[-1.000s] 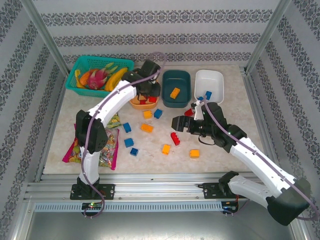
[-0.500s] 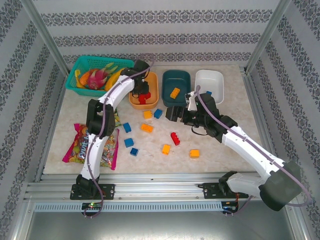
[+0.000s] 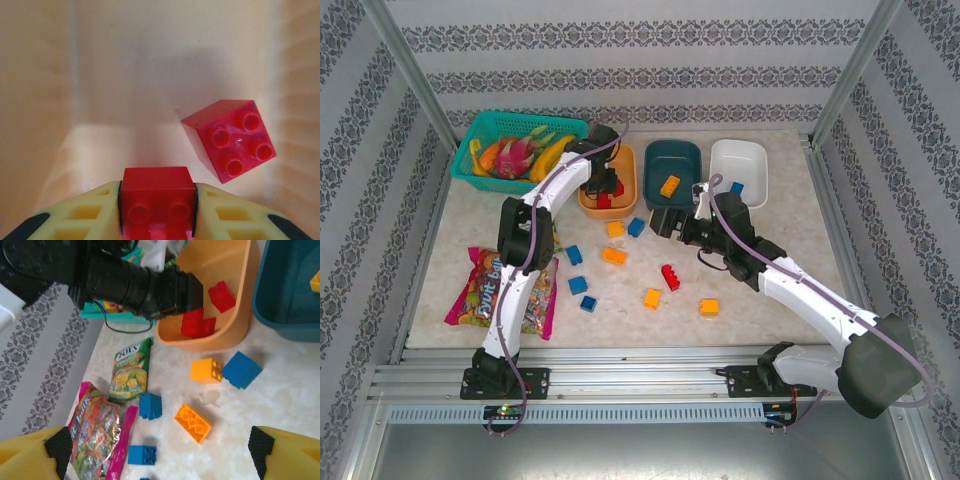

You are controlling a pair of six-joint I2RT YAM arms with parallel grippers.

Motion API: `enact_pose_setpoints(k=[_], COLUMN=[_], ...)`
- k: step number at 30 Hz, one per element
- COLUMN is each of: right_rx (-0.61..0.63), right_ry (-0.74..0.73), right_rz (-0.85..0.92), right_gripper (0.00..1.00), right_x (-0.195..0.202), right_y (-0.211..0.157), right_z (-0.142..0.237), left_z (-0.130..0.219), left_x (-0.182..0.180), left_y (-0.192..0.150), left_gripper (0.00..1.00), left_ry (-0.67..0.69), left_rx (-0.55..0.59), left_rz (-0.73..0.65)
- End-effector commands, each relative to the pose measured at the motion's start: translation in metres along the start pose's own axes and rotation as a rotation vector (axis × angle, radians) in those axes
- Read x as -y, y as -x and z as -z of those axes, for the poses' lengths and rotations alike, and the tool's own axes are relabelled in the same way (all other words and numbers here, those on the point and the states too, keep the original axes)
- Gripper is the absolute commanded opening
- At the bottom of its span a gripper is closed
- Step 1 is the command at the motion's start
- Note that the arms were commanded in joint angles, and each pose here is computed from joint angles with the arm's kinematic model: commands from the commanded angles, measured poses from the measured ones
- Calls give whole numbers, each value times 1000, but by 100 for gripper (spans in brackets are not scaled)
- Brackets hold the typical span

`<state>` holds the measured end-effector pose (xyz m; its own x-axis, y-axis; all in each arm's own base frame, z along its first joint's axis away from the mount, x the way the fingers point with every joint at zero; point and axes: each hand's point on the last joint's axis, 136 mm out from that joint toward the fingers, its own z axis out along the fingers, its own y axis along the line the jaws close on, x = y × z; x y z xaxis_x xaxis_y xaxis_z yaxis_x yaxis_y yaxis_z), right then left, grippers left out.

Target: Sort the legos into containers by color

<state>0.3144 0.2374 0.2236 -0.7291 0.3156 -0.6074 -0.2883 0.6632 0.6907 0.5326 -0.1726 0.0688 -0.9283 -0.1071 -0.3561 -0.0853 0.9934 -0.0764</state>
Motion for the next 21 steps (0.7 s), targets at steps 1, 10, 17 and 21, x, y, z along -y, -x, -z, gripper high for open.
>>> enact_pose_setpoints(k=[1,10,17,21], right_rx=[54,1,-166,-263], right_ry=[23,-2,-1,11], right_rz=[45,121,275,366], right_gripper=[93,93,92,92], right_x=[-5,-8,-29,-49], right_y=[9,-4,-51,-83], right_z=[-6,-9,-30,-56], left_z=[0,42,130,170], left_x=[-12,-2,0,-25], left_y=[-6,13,30,8], left_gripper=[40,58,63,65], left_ry=[41,-24,-113,-130], left_rx=[-38,37,168,198], left_rz=[21,53,128,207])
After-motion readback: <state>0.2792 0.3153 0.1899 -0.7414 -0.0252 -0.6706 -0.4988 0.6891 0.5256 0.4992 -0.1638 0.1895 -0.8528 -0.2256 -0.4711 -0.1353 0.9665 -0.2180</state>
